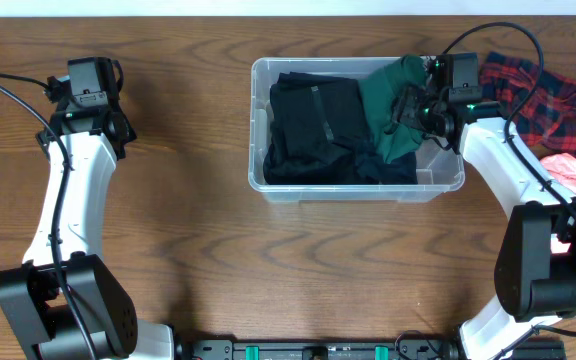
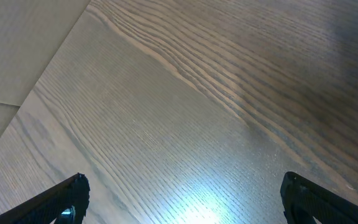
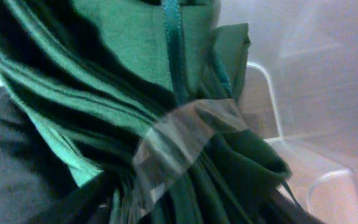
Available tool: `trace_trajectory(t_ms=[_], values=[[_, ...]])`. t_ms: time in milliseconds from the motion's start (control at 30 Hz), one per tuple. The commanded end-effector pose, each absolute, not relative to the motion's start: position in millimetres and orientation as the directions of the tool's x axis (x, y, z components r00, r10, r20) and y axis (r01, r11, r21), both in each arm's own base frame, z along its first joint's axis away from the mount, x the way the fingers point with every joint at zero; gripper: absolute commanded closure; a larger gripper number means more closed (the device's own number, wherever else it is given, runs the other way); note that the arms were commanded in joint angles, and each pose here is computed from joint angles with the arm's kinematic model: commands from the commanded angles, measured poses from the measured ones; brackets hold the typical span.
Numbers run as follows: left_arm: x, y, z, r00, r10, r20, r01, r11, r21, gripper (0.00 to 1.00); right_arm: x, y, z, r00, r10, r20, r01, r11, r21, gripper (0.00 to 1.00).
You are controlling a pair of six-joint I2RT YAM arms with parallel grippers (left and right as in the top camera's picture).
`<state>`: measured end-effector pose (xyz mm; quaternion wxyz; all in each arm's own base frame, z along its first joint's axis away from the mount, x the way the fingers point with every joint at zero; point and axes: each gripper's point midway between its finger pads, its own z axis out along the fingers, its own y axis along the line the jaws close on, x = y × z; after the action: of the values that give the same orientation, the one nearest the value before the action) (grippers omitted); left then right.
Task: Pack container
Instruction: 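Carry the green garment left and lower it into the container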
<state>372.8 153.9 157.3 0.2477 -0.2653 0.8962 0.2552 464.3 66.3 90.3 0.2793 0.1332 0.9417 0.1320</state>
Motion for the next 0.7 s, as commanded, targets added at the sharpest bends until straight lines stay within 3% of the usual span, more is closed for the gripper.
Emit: trace_trajectory(t_ms=[0,200,367,533,667], values=[[372.6,157.9,167.9,-0.727,-0.340,-0.597,-0.610,0.719,0.333,0.02,467.4,68.0,116.5,-0.792,0.268,-0.549,0.114,0.948,0.298,0.30],[372.6,157.9,167.9,-0.727,-0.340,-0.597,-0.610,0.719,0.333,0.02,458.8,54.8,145.0,-0.770,0.126,-0.625,0.030,0.986,0.162,0.14],[372.6,157.9,167.9,-0.727,-0.340,-0.597,-0.610,0.719,0.333,0.02,453.3,51.5,179.2,-0.721,0.044,-0.691,-0.034,0.994,0.099,0.11],[372.7,157.9,168.0,-0.726,-0.340,-0.597,-0.610,0.719,0.332,0.02,450.1,56.4,209.5,-0.664,0.016,-0.747,-0.071,0.994,0.085,0.20],[372.6,157.9,167.9,-0.727,-0.340,-0.597,-0.610,0.719,0.333,0.02,448.3,67.6,212.7,-0.655,-0.024,-0.755,-0.110,0.992,0.065,0.47]])
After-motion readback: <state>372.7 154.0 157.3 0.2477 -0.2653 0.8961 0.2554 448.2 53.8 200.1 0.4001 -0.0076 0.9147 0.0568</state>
